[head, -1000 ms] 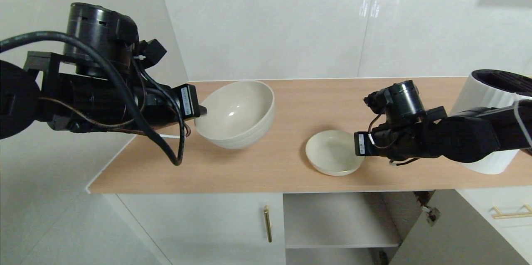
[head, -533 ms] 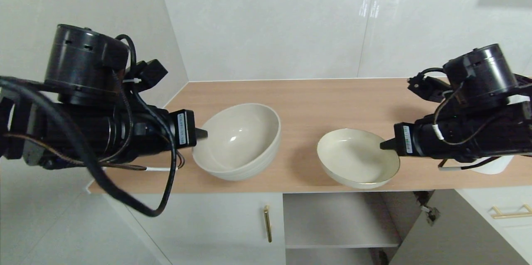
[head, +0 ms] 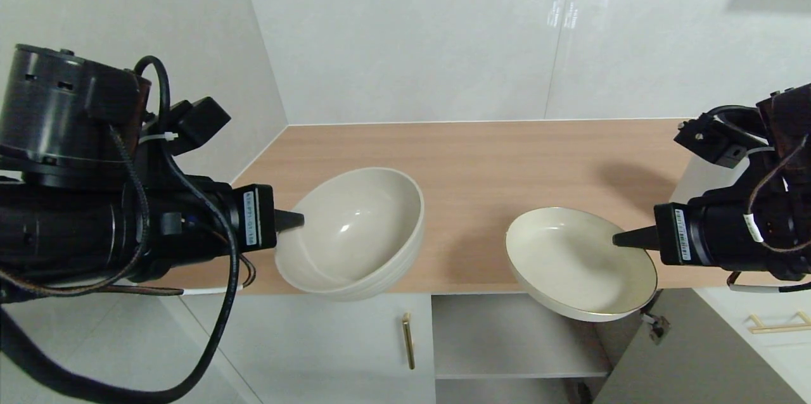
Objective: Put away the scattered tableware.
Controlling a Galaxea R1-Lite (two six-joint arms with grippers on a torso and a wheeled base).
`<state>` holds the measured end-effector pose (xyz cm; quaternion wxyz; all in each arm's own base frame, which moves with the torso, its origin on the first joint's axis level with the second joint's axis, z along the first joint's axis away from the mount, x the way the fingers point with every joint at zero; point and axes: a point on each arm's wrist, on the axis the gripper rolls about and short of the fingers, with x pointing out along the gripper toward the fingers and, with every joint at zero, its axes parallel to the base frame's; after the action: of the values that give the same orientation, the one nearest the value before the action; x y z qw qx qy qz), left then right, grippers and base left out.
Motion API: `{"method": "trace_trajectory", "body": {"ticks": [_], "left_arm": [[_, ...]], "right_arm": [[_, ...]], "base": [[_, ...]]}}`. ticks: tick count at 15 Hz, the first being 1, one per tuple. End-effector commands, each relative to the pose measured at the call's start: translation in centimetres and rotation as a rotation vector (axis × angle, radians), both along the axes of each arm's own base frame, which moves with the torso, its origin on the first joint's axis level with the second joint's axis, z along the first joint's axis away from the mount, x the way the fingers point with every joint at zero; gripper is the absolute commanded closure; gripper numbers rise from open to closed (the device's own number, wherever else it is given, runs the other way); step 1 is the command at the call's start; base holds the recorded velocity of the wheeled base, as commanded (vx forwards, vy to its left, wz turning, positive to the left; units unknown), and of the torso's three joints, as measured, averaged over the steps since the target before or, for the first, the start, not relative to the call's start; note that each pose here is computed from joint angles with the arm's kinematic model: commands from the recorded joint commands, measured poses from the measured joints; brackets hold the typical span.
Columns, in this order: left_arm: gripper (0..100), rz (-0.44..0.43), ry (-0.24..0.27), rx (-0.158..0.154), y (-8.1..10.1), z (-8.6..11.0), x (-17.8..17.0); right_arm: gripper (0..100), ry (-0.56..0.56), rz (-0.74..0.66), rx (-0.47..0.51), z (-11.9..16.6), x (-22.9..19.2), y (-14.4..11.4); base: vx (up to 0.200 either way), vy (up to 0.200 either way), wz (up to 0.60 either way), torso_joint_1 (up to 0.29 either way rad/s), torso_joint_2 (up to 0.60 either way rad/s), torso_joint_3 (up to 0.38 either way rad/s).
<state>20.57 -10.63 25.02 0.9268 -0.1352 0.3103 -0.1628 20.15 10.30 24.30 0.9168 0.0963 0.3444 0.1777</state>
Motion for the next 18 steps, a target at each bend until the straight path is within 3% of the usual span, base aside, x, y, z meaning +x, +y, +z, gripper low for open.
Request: {"method": "trace_trajectory", "body": {"ticks": [1,10,14,18], "left_arm": [[100,-0.002,0.018,0.009,-0.3,-0.5,0.5],[100,-0.002,0.031,0.016,-0.4,-0.8,0.7],[100,-0.003,0.035,0.019,-0.5,-1.0,0.7],[100,-0.026,0.049,0.028,-1.0,-1.4,0.6]], "right_arm": [[100,0.0,0.003,-0.001,0.0,0.0,0.0],[100,0.022,0.006,-0.018,-0.7,0.3,0.2],[100,0.038,0.004,-0.03,-1.3,0.8,0.4],[100,0.047,0.008,-0.047,-1.7,1.1,0.6]], "base": [[-0.2,0.0,0.0,0.007,0.0,0.007],[-0.2,0.0,0.0,0.001,0.0,0.003],[0.0,0.0,0.0,-0.03,0.06,0.037],[0.0,0.0,0.0,-0.18,0.44,0.229]]}}
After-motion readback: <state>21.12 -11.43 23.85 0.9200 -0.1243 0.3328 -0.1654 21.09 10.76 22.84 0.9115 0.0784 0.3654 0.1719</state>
